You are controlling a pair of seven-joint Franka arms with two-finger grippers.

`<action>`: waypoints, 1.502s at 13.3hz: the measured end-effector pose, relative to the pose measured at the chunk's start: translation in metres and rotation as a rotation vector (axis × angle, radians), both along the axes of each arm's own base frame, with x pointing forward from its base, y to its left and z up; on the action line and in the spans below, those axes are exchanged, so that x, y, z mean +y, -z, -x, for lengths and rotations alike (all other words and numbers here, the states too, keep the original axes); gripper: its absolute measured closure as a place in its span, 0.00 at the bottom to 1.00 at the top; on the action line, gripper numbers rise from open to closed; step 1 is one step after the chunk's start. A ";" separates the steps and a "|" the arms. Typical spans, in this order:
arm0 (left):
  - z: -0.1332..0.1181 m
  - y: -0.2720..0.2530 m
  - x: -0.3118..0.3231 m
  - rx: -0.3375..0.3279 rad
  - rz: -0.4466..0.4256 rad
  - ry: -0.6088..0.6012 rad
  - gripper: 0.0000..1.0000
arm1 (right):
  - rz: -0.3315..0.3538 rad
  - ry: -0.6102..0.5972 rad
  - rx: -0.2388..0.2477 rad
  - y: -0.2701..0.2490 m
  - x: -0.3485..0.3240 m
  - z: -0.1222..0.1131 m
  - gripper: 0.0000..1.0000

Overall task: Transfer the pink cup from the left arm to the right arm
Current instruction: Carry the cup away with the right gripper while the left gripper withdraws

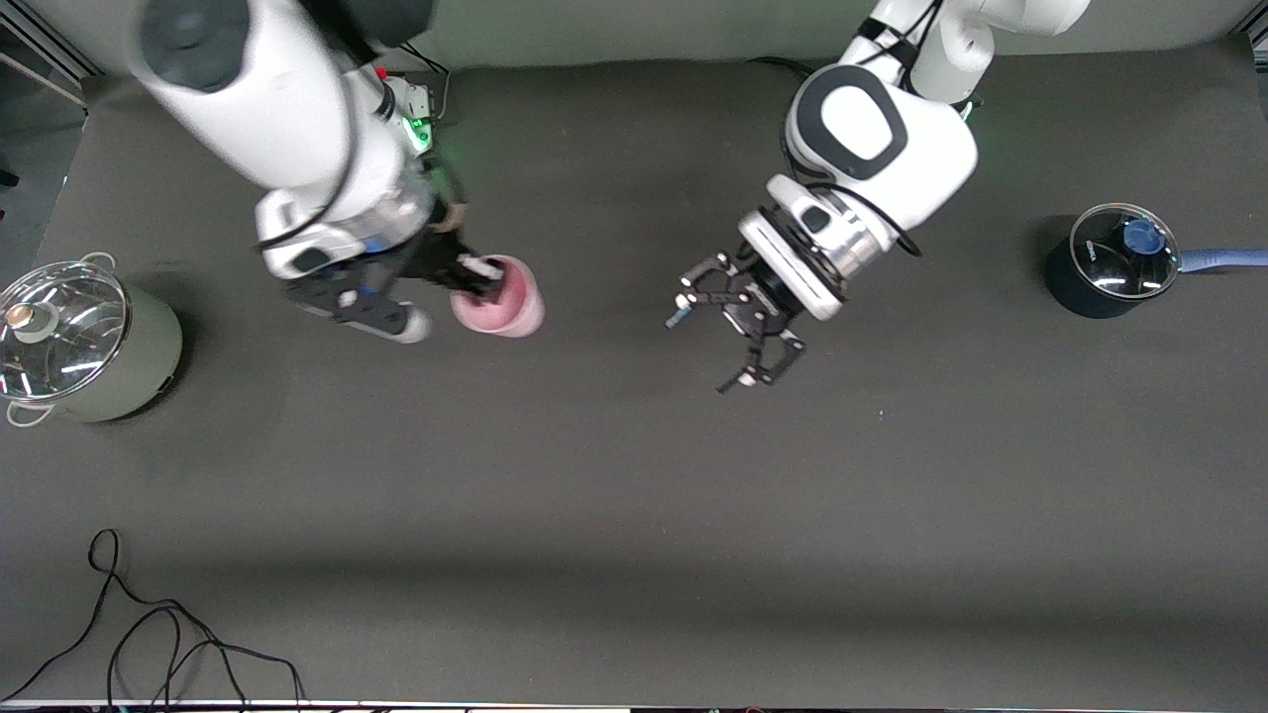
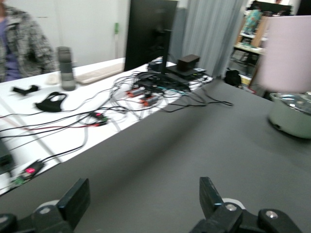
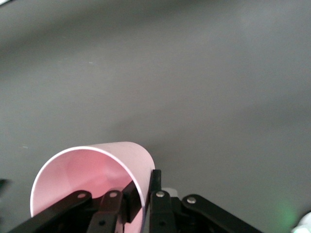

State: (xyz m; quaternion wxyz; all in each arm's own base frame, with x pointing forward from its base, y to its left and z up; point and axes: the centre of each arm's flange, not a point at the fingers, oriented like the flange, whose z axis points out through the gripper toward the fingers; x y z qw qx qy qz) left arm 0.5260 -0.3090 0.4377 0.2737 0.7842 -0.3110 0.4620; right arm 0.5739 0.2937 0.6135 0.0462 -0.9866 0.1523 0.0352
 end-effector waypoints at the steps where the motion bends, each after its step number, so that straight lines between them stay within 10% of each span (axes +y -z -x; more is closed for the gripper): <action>1: -0.010 0.003 0.019 0.006 -0.001 -0.032 0.00 | 0.014 -0.054 0.006 0.005 -0.032 -0.008 0.92; 7: -0.071 0.036 0.200 0.045 0.095 0.091 0.00 | 0.038 -0.236 0.112 0.078 -0.205 -0.032 0.92; 12: -0.053 0.063 0.348 0.183 0.050 0.301 0.00 | 0.050 -0.284 0.055 0.184 -0.290 -0.032 0.92; 20: -0.054 -0.040 0.417 0.656 -0.276 0.346 0.00 | 0.139 -0.308 -0.060 0.344 -0.315 0.031 0.92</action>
